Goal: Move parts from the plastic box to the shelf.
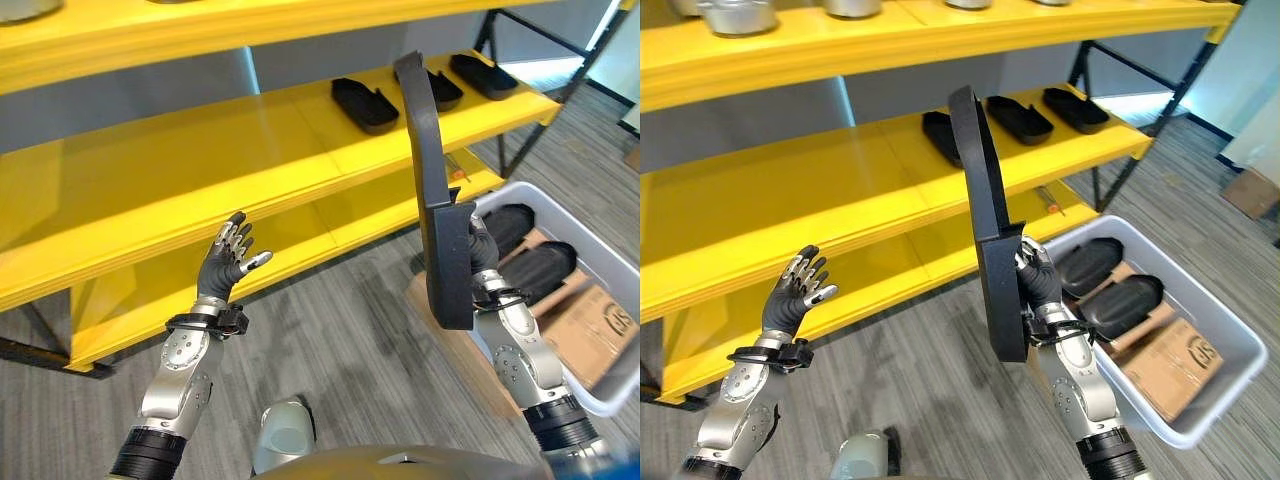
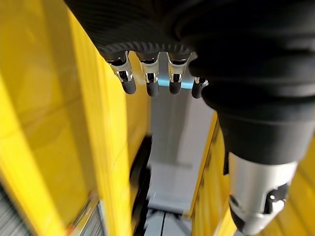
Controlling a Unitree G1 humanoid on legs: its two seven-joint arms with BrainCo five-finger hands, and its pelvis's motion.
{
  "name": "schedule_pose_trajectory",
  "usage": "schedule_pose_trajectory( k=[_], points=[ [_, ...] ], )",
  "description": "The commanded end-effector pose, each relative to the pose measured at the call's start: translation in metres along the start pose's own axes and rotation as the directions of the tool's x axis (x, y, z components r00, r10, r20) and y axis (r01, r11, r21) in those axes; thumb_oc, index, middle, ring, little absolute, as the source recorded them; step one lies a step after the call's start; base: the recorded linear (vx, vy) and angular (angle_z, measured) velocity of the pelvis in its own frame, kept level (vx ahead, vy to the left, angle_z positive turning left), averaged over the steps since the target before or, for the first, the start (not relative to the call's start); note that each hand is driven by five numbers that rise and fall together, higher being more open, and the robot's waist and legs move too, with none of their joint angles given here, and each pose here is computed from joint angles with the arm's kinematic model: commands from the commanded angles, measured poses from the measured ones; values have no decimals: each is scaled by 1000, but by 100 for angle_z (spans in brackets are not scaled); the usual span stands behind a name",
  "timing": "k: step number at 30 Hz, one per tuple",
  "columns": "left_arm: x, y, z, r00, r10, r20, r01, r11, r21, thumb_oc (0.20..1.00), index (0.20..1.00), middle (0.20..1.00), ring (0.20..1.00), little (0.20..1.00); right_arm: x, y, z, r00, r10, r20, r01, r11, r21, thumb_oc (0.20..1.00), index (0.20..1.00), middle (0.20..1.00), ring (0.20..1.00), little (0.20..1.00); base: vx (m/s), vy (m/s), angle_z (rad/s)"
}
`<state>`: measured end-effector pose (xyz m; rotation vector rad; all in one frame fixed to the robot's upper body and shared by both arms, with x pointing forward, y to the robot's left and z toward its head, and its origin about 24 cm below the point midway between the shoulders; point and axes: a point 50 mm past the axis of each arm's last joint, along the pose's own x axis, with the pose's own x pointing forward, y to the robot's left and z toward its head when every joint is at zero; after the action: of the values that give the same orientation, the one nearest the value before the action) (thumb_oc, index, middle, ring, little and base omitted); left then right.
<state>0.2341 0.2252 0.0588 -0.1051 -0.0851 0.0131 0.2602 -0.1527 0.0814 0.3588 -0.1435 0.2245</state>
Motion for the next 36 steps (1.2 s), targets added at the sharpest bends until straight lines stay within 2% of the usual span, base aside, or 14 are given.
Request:
schedule_pose_trajectory(
  k=[1, 8, 18, 36],
  points=[
    [5, -13, 35, 980, -70, 186, 64, 997, 42, 1000, 1000, 1000, 1000, 1000, 5, 3, 40, 980, 70, 185, -64, 997, -41, 200, 200, 200, 200, 200, 169, 315, 86],
    [11, -24, 29, 980, -104, 172, 100, 994, 32, 1000, 1000, 1000, 1000, 1000, -14, -11, 40, 983, 31, 178, -27, 999, -26, 200, 200, 200, 200, 200, 182, 118, 59],
    [4, -24, 13, 987, -99, 126, 95, 995, 35, 1000, 1000, 1000, 1000, 1000, -33, -22, 38, 988, -3, 153, 5, 1000, -7, 200, 200, 200, 200, 200, 250, -185, 90],
    [-8, -26, 7, 990, -100, 97, 105, 993, -50, 1000, 1000, 1000, 1000, 1000, -29, -30, 51, 987, 29, 156, -16, 997, -78, 200, 200, 200, 200, 200, 95, -187, 12]
  ],
)
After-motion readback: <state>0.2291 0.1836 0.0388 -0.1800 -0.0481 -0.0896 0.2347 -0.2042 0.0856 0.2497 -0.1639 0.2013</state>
